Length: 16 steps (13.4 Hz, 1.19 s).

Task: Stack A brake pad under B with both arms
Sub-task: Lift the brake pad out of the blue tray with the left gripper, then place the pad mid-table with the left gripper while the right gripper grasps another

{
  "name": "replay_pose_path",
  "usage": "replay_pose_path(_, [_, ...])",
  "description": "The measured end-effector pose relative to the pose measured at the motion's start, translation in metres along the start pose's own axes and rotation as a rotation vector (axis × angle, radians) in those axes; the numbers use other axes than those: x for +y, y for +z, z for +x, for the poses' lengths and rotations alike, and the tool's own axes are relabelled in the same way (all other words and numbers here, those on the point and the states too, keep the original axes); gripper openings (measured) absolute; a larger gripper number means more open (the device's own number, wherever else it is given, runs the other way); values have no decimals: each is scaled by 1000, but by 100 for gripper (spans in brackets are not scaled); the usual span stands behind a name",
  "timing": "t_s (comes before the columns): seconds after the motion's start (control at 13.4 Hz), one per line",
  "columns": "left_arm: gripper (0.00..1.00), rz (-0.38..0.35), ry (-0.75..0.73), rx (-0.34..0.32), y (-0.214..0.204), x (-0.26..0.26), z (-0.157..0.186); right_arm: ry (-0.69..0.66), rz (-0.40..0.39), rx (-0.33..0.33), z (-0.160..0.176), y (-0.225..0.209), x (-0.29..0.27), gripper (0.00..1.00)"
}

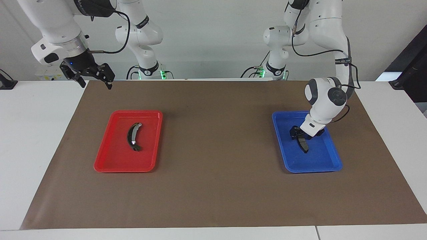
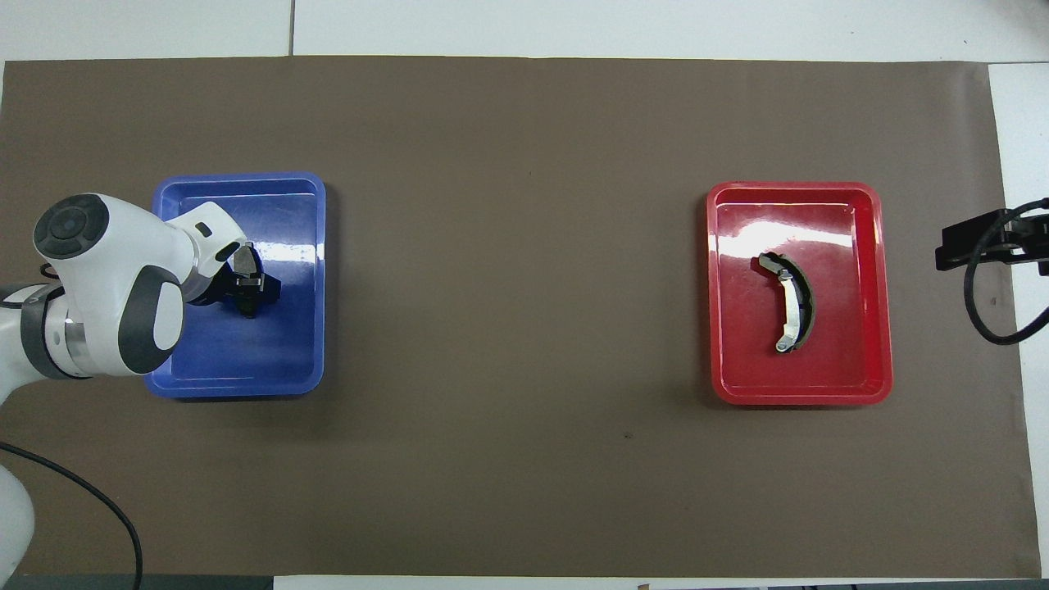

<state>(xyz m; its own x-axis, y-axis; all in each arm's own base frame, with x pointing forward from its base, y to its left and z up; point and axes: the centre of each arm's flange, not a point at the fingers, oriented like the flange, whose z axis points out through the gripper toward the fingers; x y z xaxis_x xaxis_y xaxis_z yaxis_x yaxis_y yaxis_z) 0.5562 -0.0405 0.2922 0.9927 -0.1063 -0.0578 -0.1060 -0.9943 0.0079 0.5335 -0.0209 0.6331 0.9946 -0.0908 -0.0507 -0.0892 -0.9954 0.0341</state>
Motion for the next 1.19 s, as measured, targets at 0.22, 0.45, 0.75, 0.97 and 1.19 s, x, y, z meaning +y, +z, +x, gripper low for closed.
replay_pose_path(0.22, [44,0,4,4,-9,2,-1,0,0,0,0,0,0,100])
replay_pose_path(0.45, [38,0,13,2,-23,6,3,0,0,0,0,0,0,100])
replay_pose_path(0.75, [38,3,90,45,-75,51,23,0,0,0,0,0,0,100])
replay_pose_path(0.97, [38,3,200,89,-100,133,25,0,0,-1,0,0,0,100])
replay_pose_path(1.19, [38,-4,216,93,-98,225,0,-1,0,0,0,0,0,100])
